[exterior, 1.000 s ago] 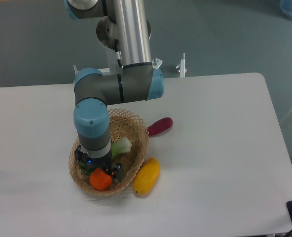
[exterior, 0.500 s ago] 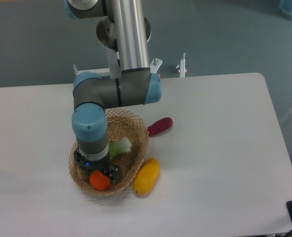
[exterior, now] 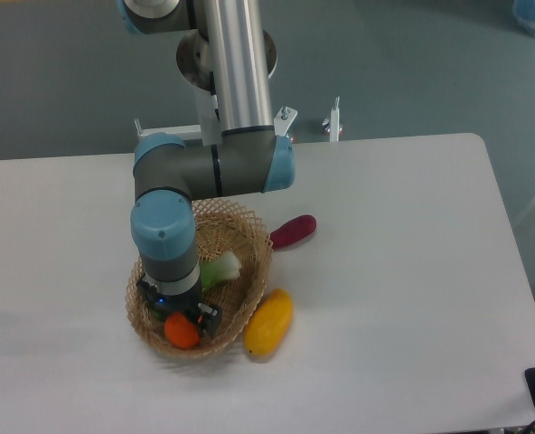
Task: Pick up the orange from the basket
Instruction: 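Close the gripper around the orange inside the basket, then lift the held orange up out of the basket and away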
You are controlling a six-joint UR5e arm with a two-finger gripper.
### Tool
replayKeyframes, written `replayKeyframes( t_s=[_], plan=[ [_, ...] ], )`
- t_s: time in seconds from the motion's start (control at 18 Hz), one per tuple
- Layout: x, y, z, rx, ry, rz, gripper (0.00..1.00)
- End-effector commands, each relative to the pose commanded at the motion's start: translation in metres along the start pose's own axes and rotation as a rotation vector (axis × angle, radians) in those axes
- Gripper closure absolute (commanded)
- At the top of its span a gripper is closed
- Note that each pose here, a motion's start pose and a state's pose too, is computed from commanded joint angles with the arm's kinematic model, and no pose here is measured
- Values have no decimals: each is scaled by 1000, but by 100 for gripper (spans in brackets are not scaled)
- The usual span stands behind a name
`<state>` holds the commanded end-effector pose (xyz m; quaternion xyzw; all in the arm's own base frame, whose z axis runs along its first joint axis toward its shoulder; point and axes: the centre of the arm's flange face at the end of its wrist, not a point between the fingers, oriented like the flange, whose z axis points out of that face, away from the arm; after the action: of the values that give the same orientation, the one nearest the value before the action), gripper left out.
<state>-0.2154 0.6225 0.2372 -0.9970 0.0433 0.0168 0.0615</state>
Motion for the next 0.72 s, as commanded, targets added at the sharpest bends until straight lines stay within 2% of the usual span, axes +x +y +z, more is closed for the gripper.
replayKeyframes(
  t_s=[0.11,0.44,0.61,0.72],
  plan=[
    [0,0,-5,5,-6,5,46],
    [-1,-2,-16,18,-17,7,46],
    [-3,-3,-38,47,-37,10,46],
    [-21,-2,-72,84,-73,2,46]
  ],
)
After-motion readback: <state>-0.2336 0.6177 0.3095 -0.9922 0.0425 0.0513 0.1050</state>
